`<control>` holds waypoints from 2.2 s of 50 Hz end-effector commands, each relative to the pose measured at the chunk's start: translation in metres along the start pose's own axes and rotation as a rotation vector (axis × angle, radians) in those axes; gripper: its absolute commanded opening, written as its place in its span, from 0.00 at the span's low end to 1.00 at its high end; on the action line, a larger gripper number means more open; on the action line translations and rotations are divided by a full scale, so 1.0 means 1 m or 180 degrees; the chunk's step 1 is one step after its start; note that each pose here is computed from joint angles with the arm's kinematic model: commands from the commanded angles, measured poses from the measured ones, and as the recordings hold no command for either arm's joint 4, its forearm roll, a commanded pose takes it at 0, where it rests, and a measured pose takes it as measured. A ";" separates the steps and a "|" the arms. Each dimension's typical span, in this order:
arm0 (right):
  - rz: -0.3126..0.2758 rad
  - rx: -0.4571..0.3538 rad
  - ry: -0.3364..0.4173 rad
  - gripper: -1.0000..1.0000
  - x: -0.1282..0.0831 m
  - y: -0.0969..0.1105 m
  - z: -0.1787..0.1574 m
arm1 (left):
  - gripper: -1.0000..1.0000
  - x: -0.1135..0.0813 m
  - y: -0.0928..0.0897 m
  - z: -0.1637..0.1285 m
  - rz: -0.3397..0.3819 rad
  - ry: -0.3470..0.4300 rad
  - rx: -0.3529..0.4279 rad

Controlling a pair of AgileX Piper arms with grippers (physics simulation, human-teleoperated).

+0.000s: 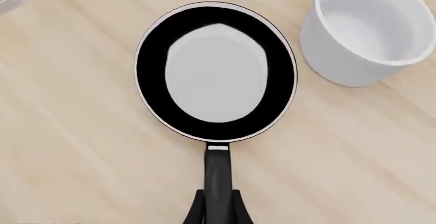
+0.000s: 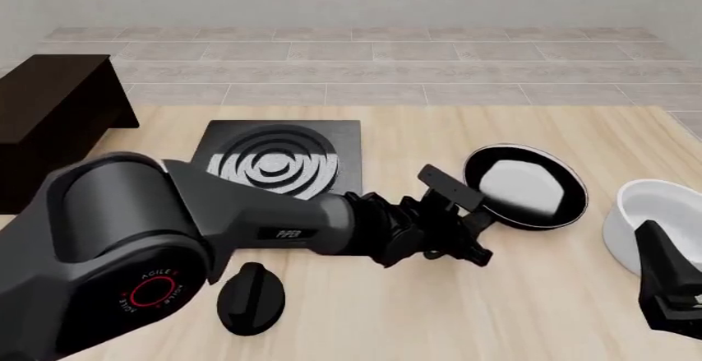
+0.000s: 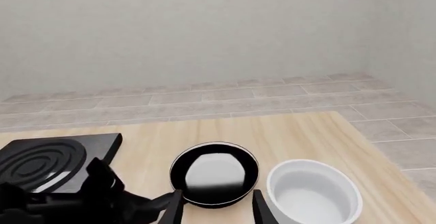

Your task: Put the frying pan on top of the cabinet.

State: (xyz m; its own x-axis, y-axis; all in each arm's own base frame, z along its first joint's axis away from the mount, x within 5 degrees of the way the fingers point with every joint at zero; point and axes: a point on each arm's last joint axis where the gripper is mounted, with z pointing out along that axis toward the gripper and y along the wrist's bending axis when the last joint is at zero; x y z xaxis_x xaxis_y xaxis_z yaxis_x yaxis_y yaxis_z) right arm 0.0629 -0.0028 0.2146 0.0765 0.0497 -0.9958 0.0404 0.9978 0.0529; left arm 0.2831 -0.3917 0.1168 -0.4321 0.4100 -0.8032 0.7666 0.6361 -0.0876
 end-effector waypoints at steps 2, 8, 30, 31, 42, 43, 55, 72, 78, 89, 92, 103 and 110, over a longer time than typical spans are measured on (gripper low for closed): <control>-0.0007 -0.0002 -0.0001 1.00 0.000 0.000 0.000 | 0.00 -0.019 -0.002 -0.018 0.0144 -0.0198 0.0023; -0.0008 -0.0007 -0.0002 1.00 0.000 0.000 0.000 | 0.00 -0.021 0.008 -0.022 0.0155 -0.0229 -0.0031; -0.0009 -0.0009 -0.0003 1.00 0.000 0.000 0.000 | 0.00 -0.042 0.038 -0.047 0.0125 -0.0395 -0.0211; -0.0008 -0.0011 -0.0004 1.00 0.000 0.000 0.000 | 0.00 -0.043 0.042 -0.048 0.0133 -0.0404 -0.0233; 0.0002 -0.0005 -0.0011 1.00 0.000 0.000 -0.001 | 0.00 -0.053 0.067 -0.067 0.0191 -0.0481 -0.0402; 0.0001 -0.0005 -0.0012 1.00 0.000 0.000 -0.001 | 0.00 -0.053 0.067 -0.067 0.0191 -0.0481 -0.0402; -0.0002 -0.0012 -0.0020 1.00 0.000 0.000 -0.001 | 0.00 -0.074 0.108 -0.117 0.0196 -0.0614 -0.0714; -0.0011 -0.0029 -0.0015 1.00 0.000 0.001 -0.003 | 0.00 -0.085 0.152 -0.188 0.0140 -0.0722 -0.1133; -0.0004 -0.0026 -0.0012 1.00 0.000 0.000 -0.002 | 0.00 -0.091 0.163 -0.224 0.0154 -0.0811 -0.1314; -0.0015 -0.0046 -0.0009 1.00 0.000 0.001 -0.001 | 0.00 -0.084 0.174 -0.260 0.0069 -0.0874 -0.1511; -0.0018 -0.0061 -0.0008 1.00 0.000 0.001 -0.001 | 0.00 -0.081 0.182 -0.271 0.0002 -0.0884 -0.1605; -0.0010 -0.0073 -0.0010 1.00 0.000 0.001 -0.001 | 0.00 -0.079 0.200 -0.314 -0.0082 -0.0917 -0.1919; -0.0007 -0.0079 -0.0009 1.00 0.000 0.002 -0.001 | 0.00 -0.078 0.209 -0.340 -0.0178 -0.0929 -0.2103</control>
State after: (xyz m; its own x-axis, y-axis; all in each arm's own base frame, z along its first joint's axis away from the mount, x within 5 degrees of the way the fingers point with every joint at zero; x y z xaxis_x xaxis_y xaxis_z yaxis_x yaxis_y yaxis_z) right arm 0.0621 -0.0015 0.2147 0.0794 0.0471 -0.9957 0.0198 0.9986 0.0488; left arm 0.3260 -0.0989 0.3324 -0.2796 0.2678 -0.9220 0.3439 0.9245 0.1642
